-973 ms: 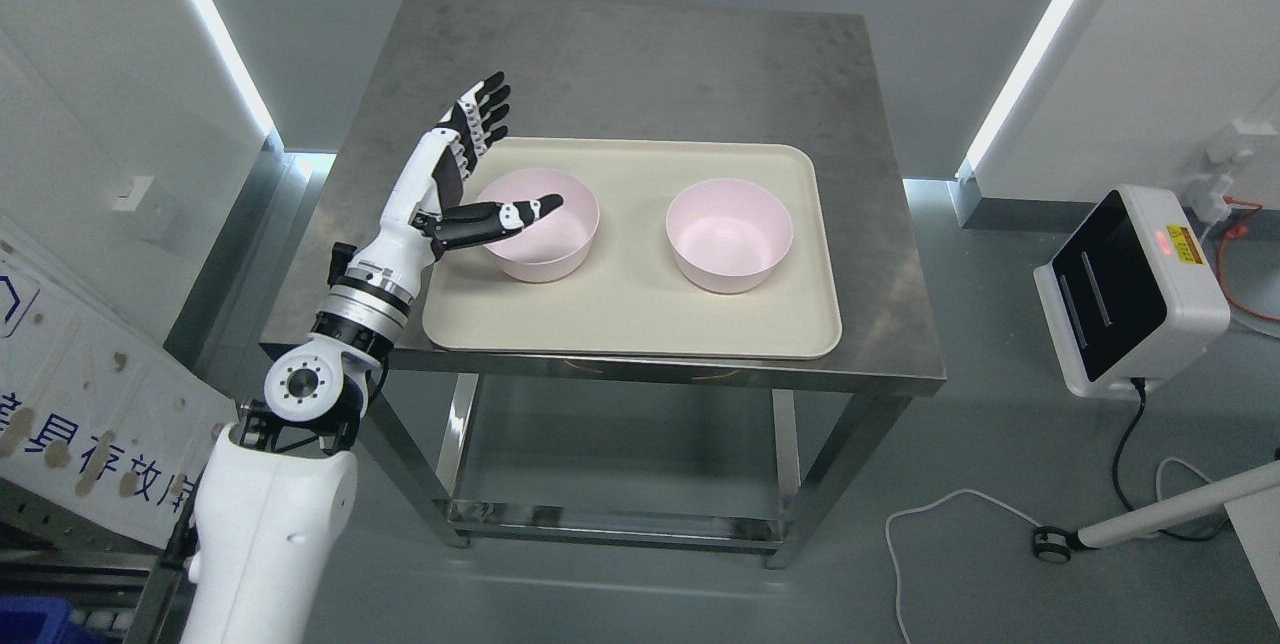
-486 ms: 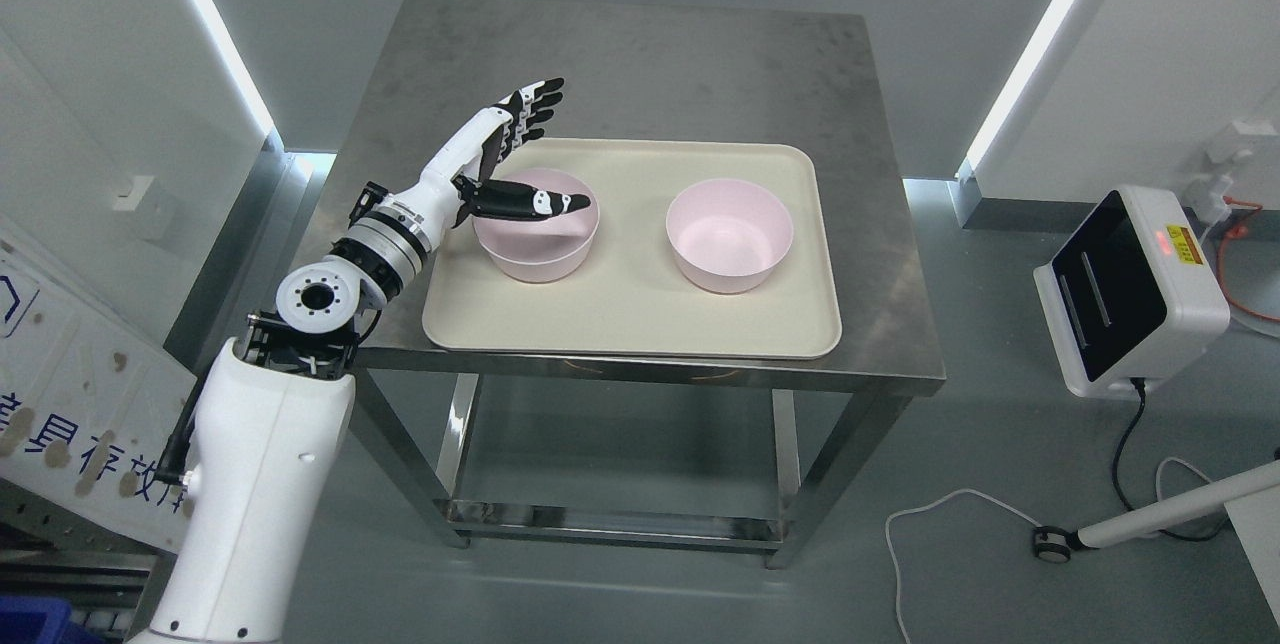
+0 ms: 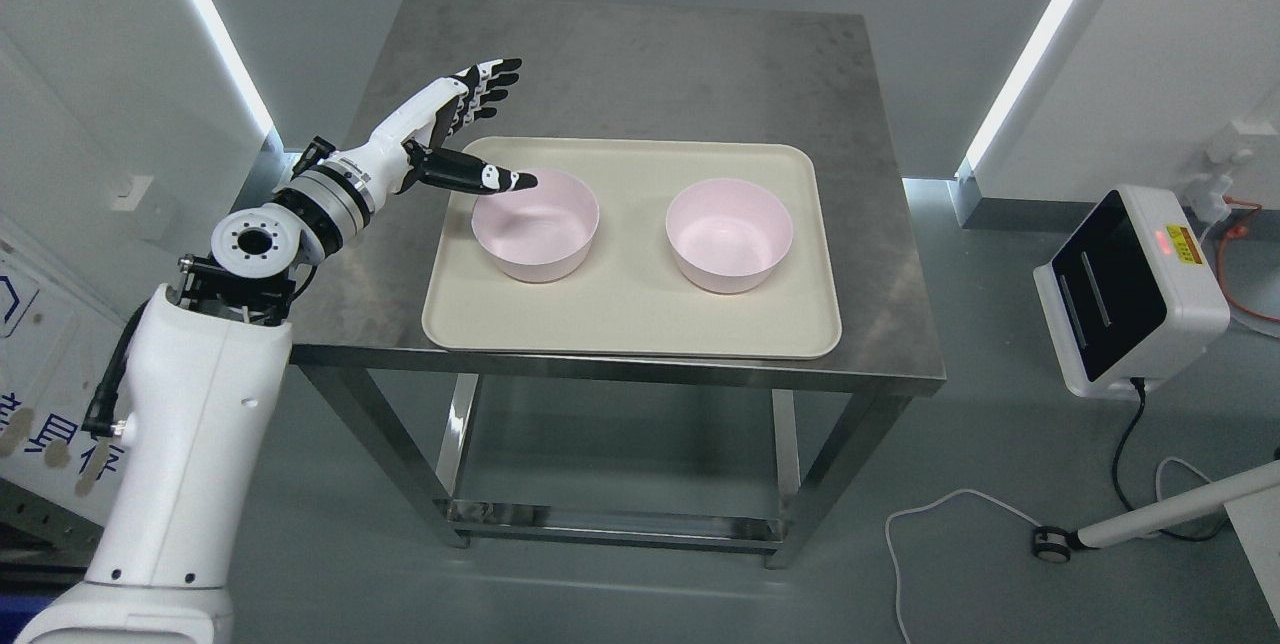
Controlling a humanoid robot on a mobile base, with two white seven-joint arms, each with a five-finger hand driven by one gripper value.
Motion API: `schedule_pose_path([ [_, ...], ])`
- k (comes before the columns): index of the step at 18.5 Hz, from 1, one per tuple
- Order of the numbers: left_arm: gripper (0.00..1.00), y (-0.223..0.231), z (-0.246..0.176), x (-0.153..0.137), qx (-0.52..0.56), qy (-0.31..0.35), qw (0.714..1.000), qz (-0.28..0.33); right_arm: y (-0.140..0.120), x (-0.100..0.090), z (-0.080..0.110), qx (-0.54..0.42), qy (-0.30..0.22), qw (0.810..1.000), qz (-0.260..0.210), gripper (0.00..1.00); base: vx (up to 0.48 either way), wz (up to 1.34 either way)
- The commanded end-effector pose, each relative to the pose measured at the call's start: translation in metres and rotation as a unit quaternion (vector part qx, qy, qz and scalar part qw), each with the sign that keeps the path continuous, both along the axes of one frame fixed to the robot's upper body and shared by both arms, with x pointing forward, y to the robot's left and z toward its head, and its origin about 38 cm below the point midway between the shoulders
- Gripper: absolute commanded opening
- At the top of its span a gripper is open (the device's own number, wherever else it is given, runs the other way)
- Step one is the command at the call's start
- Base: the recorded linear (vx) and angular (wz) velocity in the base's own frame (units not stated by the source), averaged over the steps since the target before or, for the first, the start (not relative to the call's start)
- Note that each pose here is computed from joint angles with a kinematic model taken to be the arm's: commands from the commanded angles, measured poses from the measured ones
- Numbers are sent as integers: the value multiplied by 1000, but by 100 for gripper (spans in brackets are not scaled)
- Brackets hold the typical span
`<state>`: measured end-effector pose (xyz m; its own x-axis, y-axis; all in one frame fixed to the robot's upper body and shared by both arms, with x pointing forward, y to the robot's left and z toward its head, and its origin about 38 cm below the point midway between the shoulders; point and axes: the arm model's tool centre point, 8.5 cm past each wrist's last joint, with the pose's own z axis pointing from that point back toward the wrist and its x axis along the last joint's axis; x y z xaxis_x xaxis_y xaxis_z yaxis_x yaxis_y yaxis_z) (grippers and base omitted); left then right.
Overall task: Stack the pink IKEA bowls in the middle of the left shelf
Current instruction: 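Raise the left hand and move it over the pink bowl nearer the arm, then lower the left hand and grip the rim of the nearer pink bowl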
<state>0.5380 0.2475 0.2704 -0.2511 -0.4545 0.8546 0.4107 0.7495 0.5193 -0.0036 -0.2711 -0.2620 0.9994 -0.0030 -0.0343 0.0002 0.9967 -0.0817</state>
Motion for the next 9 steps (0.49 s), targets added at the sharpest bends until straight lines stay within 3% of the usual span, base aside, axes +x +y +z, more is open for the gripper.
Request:
schedule_pose_path([
  [1, 97, 50, -20, -7, 57, 40, 997, 17, -11, -7, 1, -9, -2, 1000, -5, 100, 0, 0],
  [5, 93, 6, -32, -5, 62, 46, 997, -20, -11, -7, 1, -9, -2, 1000, -6, 100, 0, 0],
  [9, 88, 1, -26, 6, 75, 47, 996, -14, -11, -7, 1, -9, -3, 1000, -6, 100, 0, 0],
])
